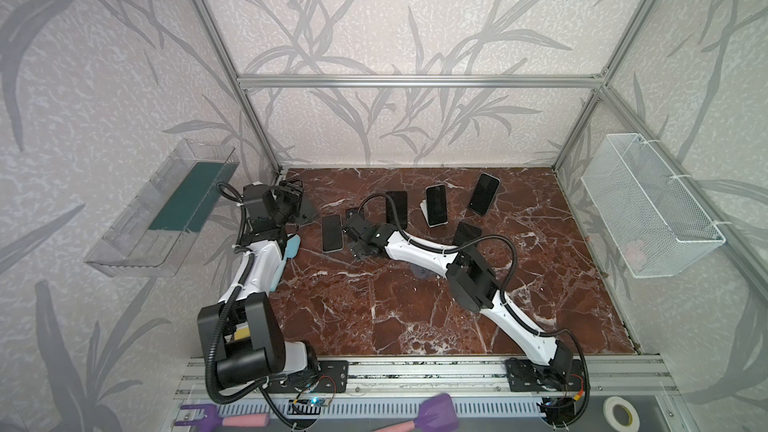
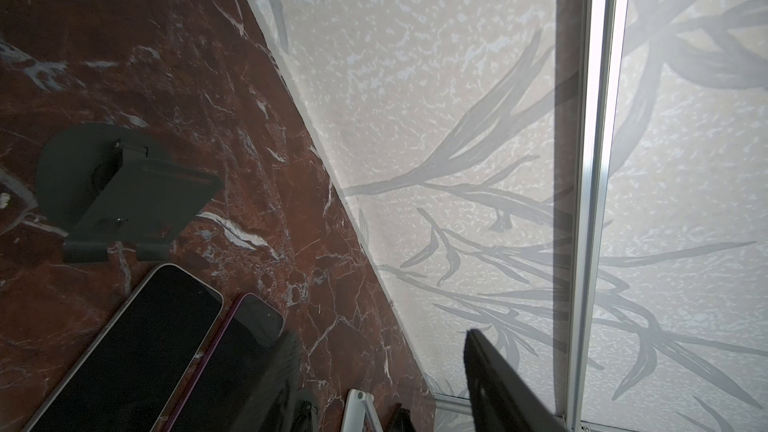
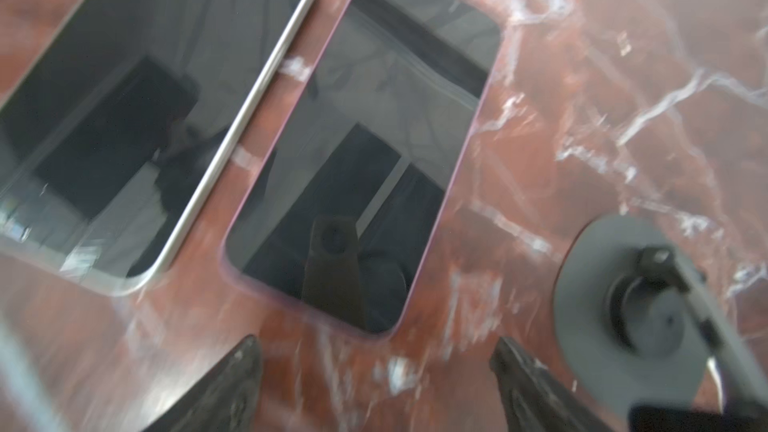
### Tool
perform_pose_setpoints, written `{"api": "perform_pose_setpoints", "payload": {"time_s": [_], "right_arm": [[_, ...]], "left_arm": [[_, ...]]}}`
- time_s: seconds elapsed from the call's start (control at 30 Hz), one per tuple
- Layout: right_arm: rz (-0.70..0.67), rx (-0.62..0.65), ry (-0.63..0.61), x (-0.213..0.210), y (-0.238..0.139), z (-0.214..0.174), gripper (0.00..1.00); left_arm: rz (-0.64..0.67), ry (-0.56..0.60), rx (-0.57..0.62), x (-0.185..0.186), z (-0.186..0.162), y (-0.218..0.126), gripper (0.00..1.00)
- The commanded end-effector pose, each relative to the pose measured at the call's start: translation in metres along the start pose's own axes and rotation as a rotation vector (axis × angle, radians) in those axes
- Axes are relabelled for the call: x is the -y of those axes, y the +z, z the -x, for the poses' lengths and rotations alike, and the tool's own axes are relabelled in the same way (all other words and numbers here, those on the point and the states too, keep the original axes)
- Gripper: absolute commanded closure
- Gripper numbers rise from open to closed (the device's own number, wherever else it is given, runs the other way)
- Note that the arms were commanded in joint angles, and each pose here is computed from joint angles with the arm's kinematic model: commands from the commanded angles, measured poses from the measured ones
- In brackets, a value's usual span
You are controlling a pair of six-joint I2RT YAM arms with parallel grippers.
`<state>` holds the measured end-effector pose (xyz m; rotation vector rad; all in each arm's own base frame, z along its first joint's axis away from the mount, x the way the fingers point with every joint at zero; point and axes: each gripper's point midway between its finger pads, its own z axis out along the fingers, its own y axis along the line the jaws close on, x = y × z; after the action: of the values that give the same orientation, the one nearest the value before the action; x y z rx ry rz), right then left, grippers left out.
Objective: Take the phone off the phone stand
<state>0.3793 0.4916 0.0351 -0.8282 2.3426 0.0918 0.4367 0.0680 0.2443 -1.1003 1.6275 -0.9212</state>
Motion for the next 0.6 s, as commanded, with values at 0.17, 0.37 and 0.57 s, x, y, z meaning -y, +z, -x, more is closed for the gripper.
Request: {"api": "perform_pose_setpoints", "payload": {"time_s": [0.17, 0.37, 0.57], "right_arm": [[0.141, 0.291, 0.005, -0.004, -0.156, 0.026, 0.10], [-0.038, 0.333, 0.088, 0.064, -0.199, -0.018, 0.02], [0.079, 0.234, 0.324, 0.106, -0.176, -0.068, 0.01]], "left_arm": [[-0.067, 0.012, -0.012, 0.018, -0.004, -0.002, 0.36], [-0.112, 0.073, -0.078, 0.042, -0.035, -0.003, 0.36], [-0.263, 0.161, -0.277, 0.090, -0.114, -0.003, 0.33]]}}
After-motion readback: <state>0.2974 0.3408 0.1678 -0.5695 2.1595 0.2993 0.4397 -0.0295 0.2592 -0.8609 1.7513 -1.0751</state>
